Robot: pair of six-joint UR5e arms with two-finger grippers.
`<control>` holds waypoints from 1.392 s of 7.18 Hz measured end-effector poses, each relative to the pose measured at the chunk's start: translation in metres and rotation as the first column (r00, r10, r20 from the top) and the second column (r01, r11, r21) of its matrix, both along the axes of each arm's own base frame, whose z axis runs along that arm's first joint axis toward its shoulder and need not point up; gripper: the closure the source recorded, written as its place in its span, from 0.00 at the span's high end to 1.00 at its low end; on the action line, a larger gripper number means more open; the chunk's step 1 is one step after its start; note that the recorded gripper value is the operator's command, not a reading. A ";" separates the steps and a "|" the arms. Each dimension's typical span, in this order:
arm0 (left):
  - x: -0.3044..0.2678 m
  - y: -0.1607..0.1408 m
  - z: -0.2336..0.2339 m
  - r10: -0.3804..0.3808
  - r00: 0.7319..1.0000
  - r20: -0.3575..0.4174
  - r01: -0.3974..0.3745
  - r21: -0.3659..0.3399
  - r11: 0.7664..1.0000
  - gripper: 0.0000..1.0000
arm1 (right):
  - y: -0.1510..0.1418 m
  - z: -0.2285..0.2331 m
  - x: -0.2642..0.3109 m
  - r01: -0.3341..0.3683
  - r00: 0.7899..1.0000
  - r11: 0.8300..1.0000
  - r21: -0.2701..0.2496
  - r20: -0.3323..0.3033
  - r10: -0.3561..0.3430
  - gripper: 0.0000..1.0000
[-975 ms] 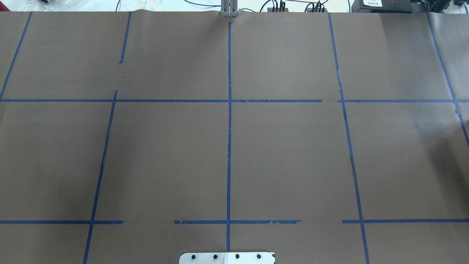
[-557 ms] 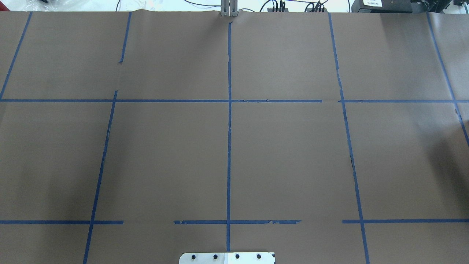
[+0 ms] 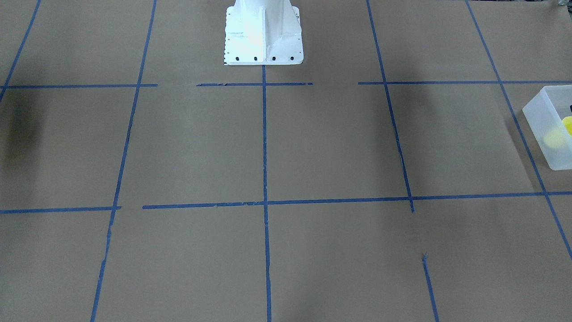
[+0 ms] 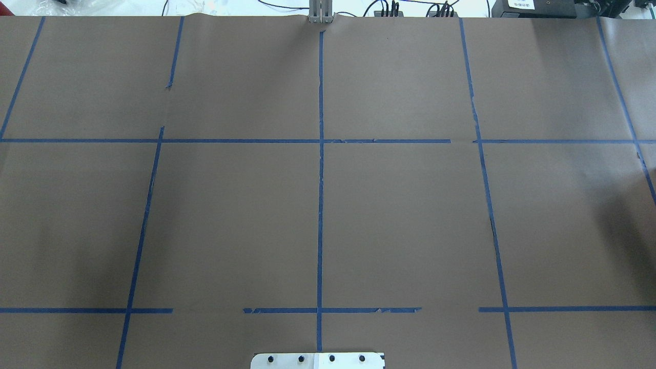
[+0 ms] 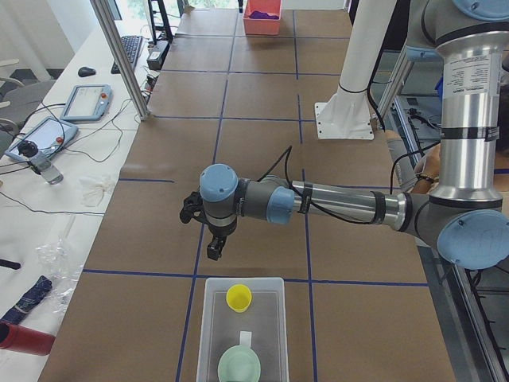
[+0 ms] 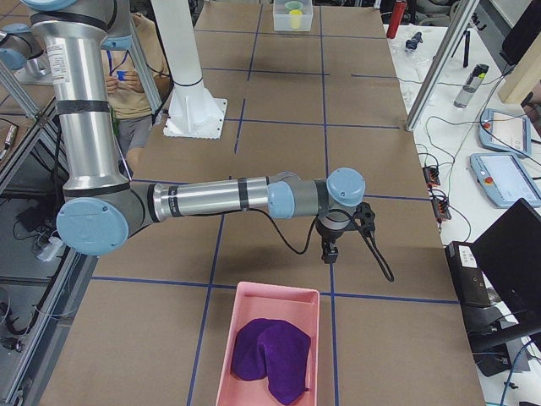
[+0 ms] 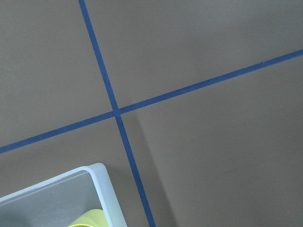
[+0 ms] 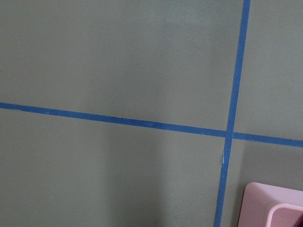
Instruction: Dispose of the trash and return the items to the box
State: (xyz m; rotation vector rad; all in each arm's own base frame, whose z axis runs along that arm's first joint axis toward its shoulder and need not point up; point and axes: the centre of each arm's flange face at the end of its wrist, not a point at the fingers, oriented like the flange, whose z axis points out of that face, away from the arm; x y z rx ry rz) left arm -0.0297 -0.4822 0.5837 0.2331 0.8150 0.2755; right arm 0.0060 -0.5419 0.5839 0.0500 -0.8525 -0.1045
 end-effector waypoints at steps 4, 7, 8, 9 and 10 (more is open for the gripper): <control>0.000 -0.003 -0.016 0.001 1.000 -0.001 -0.001 0.032 0.999 1.00 | 0.000 -0.001 -0.003 0.006 1.000 1.000 0.001 0.010 -0.006 1.00; 0.001 -0.008 -0.024 0.002 1.000 0.001 -0.002 -0.001 1.000 1.00 | 0.000 -0.001 -0.006 0.011 1.000 1.000 0.001 0.011 -0.011 1.00; 0.001 -0.012 -0.026 0.001 1.000 0.003 -0.001 -0.025 1.000 1.00 | 0.000 -0.001 -0.006 0.012 1.000 1.000 0.000 0.011 -0.012 1.00; 0.000 -0.014 -0.026 0.001 1.000 0.003 -0.001 -0.039 0.999 1.00 | 0.000 0.000 -0.006 0.012 1.000 1.000 -0.002 0.011 -0.012 1.00; 0.000 -0.014 -0.026 0.000 1.000 0.003 0.000 -0.043 0.999 1.00 | 0.000 0.001 -0.007 0.013 1.000 1.000 -0.004 0.011 -0.013 1.00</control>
